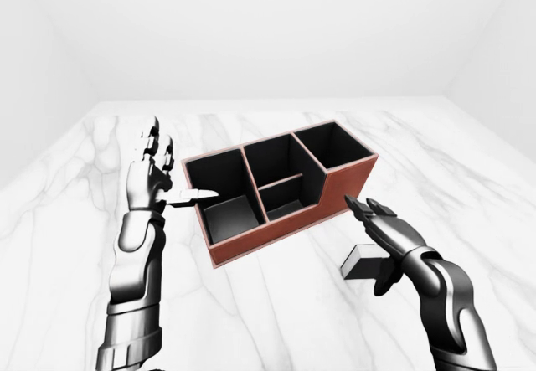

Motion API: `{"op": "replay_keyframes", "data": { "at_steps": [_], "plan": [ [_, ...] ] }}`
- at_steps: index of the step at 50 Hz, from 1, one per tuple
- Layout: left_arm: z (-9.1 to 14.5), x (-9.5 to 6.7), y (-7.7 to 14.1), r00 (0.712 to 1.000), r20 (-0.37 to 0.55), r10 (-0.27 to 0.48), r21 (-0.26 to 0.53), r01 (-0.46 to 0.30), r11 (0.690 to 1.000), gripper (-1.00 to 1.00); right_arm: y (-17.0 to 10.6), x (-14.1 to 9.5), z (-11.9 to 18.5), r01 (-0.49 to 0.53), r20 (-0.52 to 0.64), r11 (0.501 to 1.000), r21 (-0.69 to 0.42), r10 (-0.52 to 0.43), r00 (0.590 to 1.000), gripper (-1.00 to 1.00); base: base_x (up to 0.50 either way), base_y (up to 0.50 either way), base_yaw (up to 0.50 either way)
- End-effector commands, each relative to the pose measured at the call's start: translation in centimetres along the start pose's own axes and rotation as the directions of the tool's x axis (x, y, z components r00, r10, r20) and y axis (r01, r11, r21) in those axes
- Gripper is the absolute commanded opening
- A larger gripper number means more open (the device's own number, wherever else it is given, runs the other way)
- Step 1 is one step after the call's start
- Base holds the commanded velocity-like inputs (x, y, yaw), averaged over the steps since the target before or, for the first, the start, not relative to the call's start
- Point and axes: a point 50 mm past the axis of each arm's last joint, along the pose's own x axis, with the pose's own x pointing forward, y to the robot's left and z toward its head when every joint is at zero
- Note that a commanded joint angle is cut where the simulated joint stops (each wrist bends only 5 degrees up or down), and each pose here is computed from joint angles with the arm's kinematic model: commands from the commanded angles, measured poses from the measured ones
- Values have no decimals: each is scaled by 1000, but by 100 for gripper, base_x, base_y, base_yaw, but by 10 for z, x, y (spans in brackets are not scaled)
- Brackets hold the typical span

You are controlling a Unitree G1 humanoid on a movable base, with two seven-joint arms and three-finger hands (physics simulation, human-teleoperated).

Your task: Pick up the book and place it in the left compartment of the caddy.

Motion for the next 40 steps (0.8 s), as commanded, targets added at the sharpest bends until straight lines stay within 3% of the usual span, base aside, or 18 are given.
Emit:
{"op": "replay_keyframes", "data": {
  "at_steps": [1,40],
  "plan": [
    [1,-2,1,1000,4,6,3,-6,1000,100,7,4,-4,-38,-11,999,-15,37,999,100,0,0,0],
    [1,-3,0,1000,4,4,4,-4,1000,100,26,18,-34,-170,-103,985,-5,169,980,100,0,0,0]
  ]
}}
